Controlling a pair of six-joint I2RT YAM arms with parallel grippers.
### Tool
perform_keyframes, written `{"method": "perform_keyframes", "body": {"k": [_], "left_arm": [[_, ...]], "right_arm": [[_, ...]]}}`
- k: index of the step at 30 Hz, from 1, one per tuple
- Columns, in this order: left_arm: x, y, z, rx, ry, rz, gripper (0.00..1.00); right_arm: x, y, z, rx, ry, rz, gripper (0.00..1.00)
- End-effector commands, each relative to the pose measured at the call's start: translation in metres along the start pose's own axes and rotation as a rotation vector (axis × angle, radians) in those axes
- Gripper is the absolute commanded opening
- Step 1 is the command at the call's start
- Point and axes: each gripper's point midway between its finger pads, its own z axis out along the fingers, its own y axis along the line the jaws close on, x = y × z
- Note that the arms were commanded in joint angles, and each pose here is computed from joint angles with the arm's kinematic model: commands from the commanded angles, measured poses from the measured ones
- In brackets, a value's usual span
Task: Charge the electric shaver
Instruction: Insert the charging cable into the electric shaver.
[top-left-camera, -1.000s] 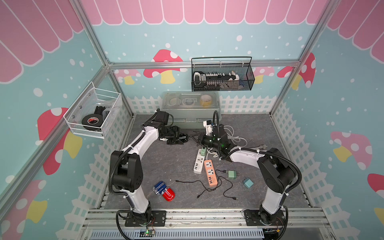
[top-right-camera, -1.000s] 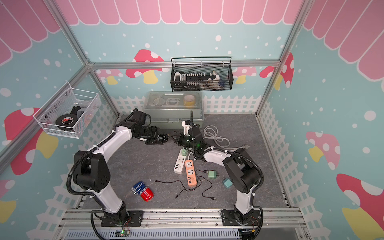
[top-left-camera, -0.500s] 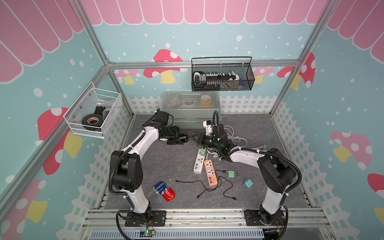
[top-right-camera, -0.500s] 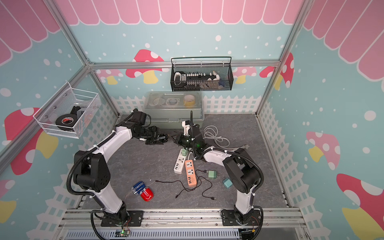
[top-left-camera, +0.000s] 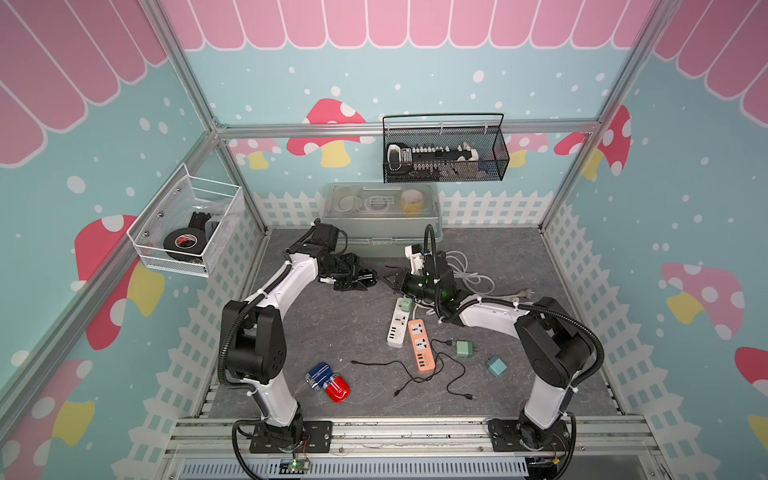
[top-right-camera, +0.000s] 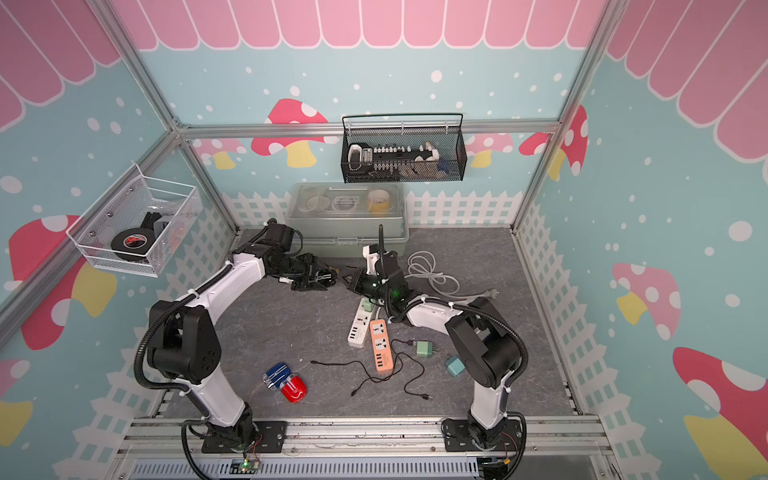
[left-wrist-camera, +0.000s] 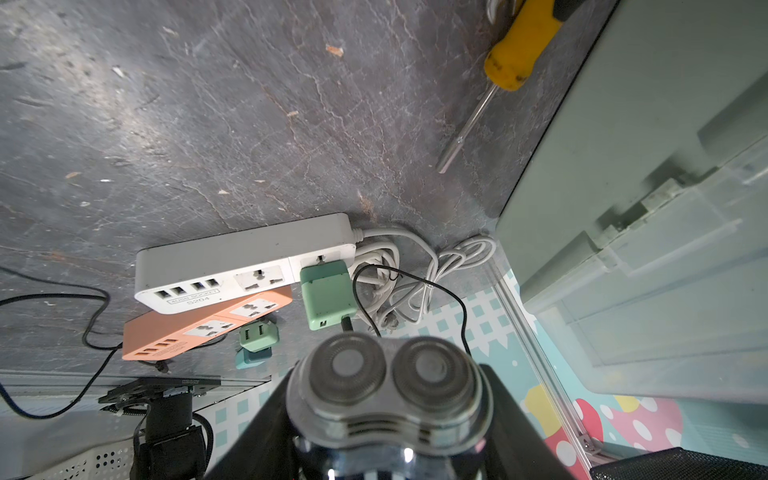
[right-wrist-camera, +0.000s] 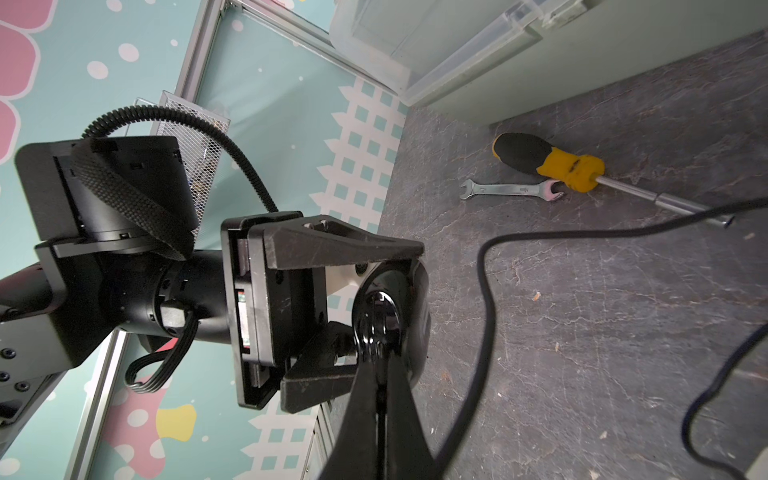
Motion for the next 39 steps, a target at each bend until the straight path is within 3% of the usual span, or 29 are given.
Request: {"method": "perform_keyframes", "body": {"k": [1,15,22,39], "left_arm": [[0.006,-0.005,0.000,0.018,0.016,-0.013,0.00],[0.011,-0.004,0.002,0.012,0.032,0.012,0.00],[0.014,-0.002,0.004,0.002,0.046,0.042,0.00],[0.035,-0.010,0.006,0.007,0.094,0.092,0.00]], "right_arm": [[0.008,-0.003,-0.004,0.017,0.010,-0.006,0.00],[0.006,-0.001,-0.001,0.068,0.046,-0.088,0.00],[0.011,0.006,0.002,0.074,0.128,-0.138,0.00],[0.014,0.001,0.010,0.099,0.173,-0.170,0.00]]}}
